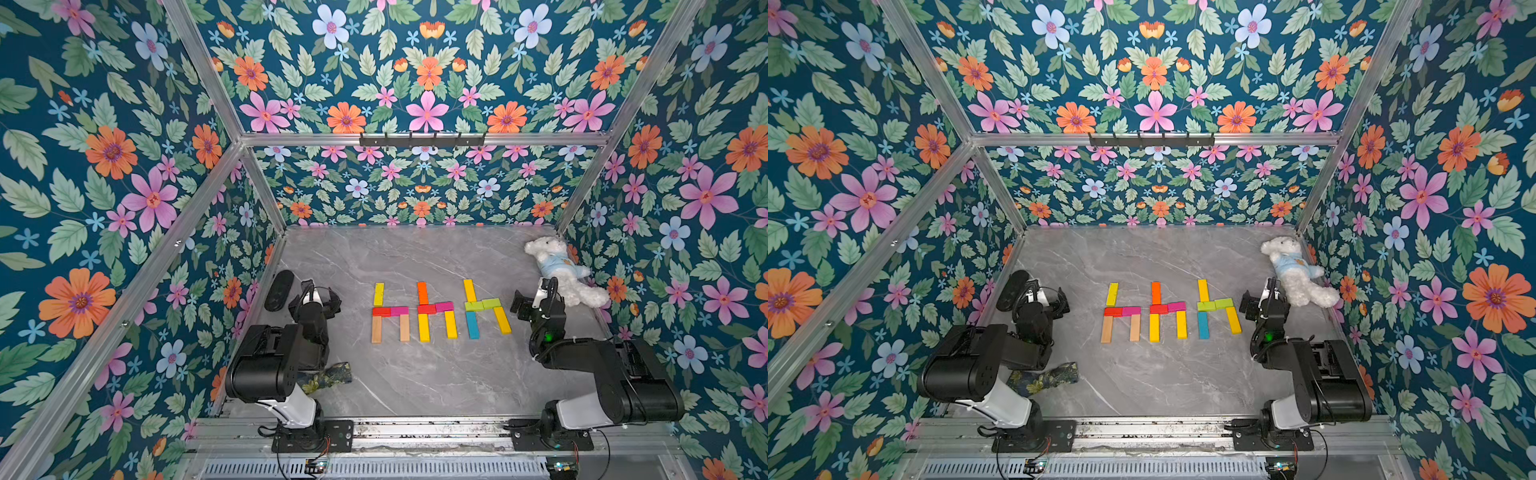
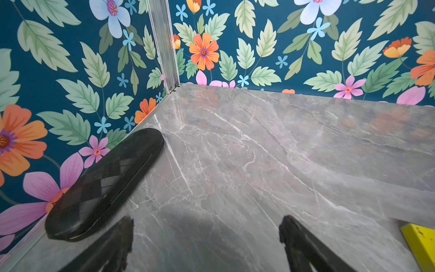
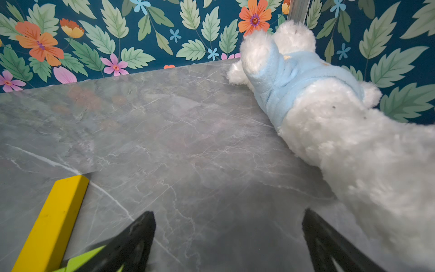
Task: Assemble the letter h with building blocks
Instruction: Reset both arms
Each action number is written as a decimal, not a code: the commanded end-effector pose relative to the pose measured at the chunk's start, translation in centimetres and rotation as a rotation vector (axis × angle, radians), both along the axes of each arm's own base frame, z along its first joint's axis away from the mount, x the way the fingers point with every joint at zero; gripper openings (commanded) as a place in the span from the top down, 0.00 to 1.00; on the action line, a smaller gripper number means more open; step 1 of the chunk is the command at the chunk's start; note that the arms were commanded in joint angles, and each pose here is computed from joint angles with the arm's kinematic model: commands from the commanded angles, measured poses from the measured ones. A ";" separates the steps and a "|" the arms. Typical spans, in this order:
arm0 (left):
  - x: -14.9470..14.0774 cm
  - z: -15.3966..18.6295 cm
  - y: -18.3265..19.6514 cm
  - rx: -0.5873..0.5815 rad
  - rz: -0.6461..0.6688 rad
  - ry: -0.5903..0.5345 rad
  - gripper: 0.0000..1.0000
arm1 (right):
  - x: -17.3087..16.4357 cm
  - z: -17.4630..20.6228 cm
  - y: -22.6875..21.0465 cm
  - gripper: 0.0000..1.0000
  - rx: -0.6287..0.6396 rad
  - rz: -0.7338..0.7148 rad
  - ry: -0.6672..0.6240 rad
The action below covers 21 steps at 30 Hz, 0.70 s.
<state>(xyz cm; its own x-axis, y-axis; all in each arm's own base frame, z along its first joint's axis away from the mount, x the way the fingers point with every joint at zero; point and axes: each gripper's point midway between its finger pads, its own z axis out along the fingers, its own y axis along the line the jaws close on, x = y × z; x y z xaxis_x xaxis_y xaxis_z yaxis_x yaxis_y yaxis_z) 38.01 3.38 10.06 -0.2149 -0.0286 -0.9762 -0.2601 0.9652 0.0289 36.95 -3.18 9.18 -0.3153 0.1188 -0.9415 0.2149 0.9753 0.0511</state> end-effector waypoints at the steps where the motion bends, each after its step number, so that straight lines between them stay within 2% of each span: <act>1: 0.1 1.2 0.2 0.011 0.006 -0.047 0.00 | 0.3 1.1 -0.2 0.01 -0.006 -0.011 -0.044; 7: 0.0 1.3 0.1 0.014 0.004 -0.053 0.00 | 0.3 1.1 -0.2 0.01 -0.006 -0.011 -0.044; 11: -0.9 2.8 0.9 0.007 0.052 -0.094 0.00 | 0.3 1.1 -0.2 0.01 -0.006 -0.012 -0.044; 14: -1.3 3.9 0.5 0.003 0.028 -0.098 0.00 | 0.4 1.1 -0.2 0.01 -0.006 -0.011 -0.045; 17: -0.7 2.7 0.6 0.001 0.036 -0.067 0.00 | 0.3 1.1 -0.2 0.01 -0.005 -0.012 -0.044; 19: -0.1 2.0 0.5 0.022 0.024 -0.106 0.00 | 0.3 1.1 -0.2 0.01 -0.005 -0.011 -0.044; 21: 0.1 0.9 0.2 0.001 0.012 -0.022 0.00 | 0.3 1.0 -0.2 0.01 -0.005 -0.012 -0.043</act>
